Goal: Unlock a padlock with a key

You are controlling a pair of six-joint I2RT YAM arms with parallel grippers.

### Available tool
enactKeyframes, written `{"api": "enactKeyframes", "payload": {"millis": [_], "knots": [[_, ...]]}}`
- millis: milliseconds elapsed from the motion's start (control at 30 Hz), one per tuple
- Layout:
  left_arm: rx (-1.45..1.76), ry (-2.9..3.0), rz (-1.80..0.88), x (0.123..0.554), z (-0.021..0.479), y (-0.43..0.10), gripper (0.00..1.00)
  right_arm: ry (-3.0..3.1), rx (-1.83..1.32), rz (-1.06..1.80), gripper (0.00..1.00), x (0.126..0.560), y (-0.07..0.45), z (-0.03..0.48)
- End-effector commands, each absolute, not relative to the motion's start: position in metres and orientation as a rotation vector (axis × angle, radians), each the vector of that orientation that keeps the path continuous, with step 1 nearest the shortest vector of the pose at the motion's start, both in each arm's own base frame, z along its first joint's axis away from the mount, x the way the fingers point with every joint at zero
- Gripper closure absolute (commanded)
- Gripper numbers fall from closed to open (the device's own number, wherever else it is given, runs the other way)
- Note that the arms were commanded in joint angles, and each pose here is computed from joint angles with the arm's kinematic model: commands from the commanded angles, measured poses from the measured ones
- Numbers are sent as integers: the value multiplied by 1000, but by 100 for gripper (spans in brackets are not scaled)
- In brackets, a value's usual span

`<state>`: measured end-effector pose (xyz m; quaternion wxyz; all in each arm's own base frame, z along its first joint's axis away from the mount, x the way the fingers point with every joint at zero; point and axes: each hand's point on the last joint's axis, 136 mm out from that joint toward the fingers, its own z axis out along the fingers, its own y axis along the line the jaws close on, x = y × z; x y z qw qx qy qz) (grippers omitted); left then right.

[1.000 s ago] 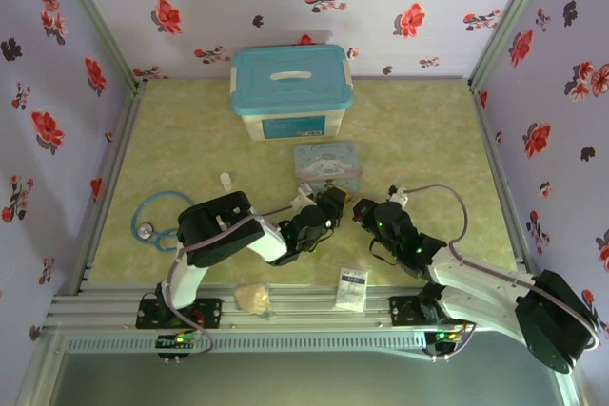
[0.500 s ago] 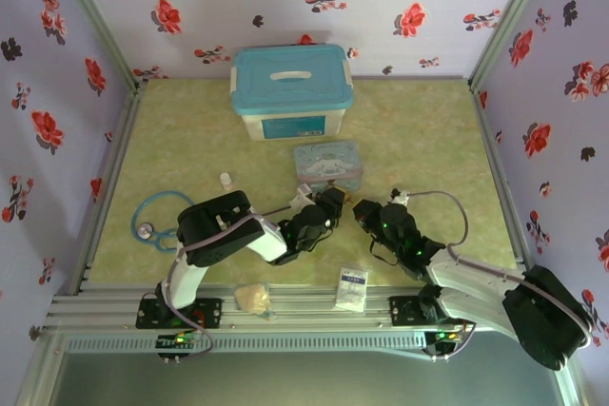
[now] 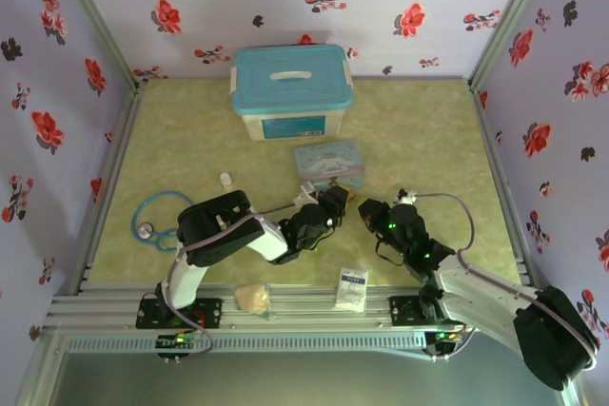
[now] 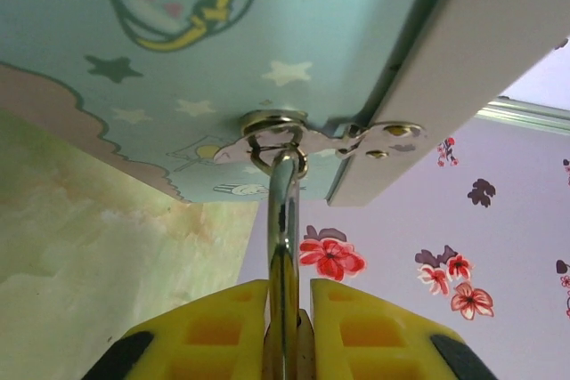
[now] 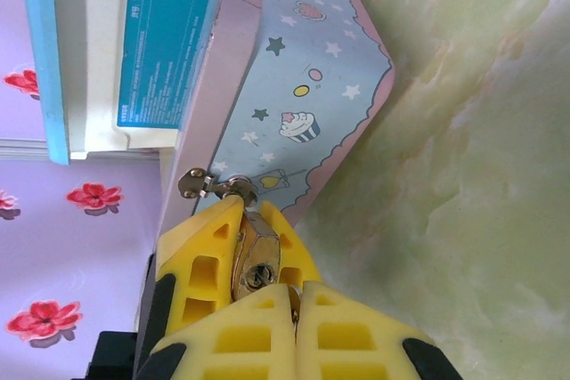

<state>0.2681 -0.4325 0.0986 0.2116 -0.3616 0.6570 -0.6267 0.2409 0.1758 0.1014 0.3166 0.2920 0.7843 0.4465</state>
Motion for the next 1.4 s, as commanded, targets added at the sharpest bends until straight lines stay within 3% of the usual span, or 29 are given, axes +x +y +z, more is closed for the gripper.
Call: {"api": "enactKeyframes", "payload": {"millis": [0, 300, 767, 1367], "knots": [[-846, 1867, -1976, 237, 131, -473, 100, 2024, 616, 1279, 100, 244, 206, 142], [-856, 1871, -1984, 239, 129, -473, 100, 2067, 516, 1286, 100, 241, 234, 141], [-835, 1913, -2017, 233, 130, -469, 100, 2085, 607, 1463, 100, 248, 187, 129], [-763, 1940, -2023, 228, 134, -468, 100, 2227, 545, 1438, 100, 249, 168, 112]]}}
